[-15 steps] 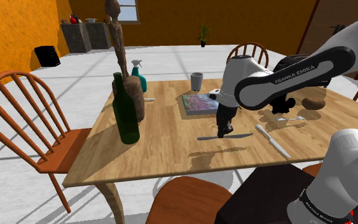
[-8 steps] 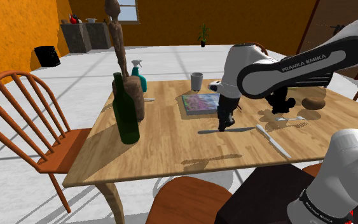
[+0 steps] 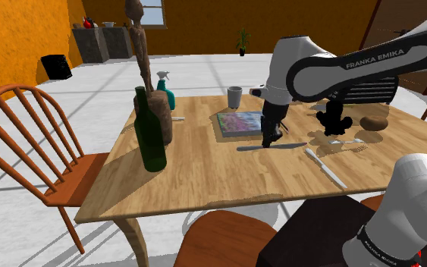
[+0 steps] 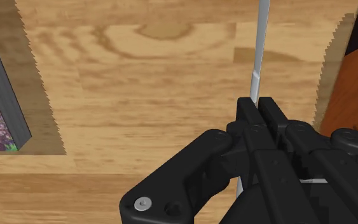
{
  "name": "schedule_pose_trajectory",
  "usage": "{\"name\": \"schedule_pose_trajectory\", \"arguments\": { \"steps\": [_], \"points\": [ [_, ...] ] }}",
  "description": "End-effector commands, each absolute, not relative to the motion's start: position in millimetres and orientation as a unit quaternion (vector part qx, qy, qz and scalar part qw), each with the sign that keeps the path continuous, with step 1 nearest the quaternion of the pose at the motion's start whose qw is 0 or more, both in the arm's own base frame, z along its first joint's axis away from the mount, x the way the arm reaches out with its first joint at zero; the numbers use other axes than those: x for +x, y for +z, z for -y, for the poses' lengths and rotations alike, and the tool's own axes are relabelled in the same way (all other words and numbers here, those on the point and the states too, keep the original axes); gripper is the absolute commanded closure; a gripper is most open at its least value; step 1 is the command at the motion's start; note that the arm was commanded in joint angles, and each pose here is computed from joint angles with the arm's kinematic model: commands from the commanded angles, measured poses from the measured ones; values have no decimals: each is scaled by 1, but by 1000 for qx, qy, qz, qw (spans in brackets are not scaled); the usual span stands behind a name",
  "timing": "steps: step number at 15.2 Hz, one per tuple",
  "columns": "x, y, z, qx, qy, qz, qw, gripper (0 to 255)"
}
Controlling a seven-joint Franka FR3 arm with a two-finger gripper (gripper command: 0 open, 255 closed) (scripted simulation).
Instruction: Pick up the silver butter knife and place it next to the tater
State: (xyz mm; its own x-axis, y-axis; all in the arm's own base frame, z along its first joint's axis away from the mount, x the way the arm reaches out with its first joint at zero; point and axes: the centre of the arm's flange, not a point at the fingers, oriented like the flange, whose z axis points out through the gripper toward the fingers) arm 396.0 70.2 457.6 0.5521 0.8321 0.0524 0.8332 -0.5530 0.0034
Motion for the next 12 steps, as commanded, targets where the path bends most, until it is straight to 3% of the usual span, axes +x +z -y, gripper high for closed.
{"name": "schedule_pose_trajectory", "arguments": {
  "steps": [1, 12],
  "points": [
    [395, 469, -70, -881, -24, 473, 11, 255],
    [372, 506, -22, -881, -24, 473, 11, 255]
  ]
}}
